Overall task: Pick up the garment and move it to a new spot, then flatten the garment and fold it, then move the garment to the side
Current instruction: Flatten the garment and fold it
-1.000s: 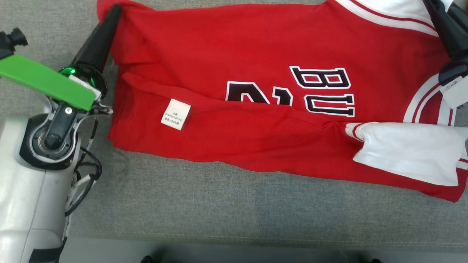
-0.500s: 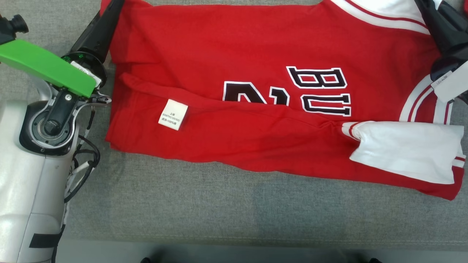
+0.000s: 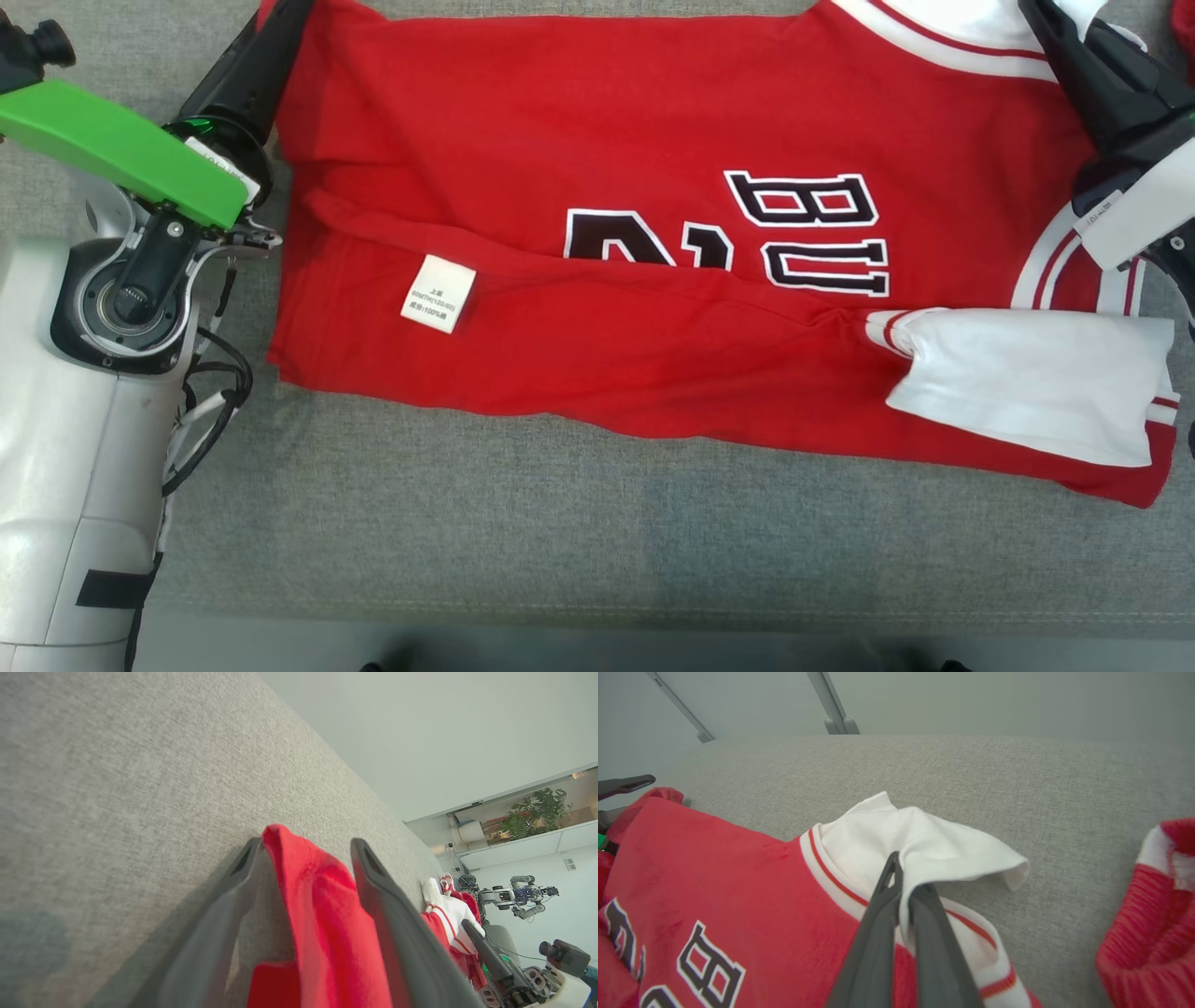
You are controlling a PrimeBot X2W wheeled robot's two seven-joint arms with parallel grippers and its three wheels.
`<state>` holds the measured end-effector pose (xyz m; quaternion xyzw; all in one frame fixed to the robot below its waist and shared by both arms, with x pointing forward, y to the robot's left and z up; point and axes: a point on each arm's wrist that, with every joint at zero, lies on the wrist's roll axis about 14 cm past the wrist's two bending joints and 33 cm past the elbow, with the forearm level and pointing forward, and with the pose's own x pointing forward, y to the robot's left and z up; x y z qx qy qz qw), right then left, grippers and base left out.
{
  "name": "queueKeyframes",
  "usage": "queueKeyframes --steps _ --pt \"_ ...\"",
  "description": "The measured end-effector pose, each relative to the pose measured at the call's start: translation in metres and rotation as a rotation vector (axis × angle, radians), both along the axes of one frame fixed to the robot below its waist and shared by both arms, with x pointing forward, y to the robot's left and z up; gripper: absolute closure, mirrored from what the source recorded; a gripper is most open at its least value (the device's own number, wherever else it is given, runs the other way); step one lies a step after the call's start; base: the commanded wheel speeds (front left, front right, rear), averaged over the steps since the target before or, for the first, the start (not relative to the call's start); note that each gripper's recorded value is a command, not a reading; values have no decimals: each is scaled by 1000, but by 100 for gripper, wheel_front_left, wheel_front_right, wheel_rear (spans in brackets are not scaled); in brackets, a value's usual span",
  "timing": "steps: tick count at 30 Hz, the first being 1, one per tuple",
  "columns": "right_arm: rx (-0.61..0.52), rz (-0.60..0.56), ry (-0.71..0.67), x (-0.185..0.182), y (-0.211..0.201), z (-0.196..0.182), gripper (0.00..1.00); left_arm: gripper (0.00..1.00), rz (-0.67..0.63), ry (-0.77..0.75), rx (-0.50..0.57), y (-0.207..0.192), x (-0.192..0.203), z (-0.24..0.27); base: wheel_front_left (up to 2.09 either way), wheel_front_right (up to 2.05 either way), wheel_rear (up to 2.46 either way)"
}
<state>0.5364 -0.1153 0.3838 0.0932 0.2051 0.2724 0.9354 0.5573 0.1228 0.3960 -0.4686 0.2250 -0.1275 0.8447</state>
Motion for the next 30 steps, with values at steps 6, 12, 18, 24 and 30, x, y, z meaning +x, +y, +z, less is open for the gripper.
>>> queueKeyframes --steps 6,12,18,24,30 --pt "-9 1 -2 -2 -1 1 100 100 18 -1 11 5 0 2 0 0 0" --pt "-4 9 -19 -3 2 8 100 100 8 -12 21 5 -4 7 0 0 0" --pt "3 11 -16 -5 4 8 100 100 7 -12 25 5 -5 9 0 0 0" --pt "5 12 -22 -8 4 10 100 100 30 -28 35 10 -7 14 0 0 0" --pt "18 9 -77 -7 5 28 100 100 26 -43 33 9 -18 22 0 0 0"
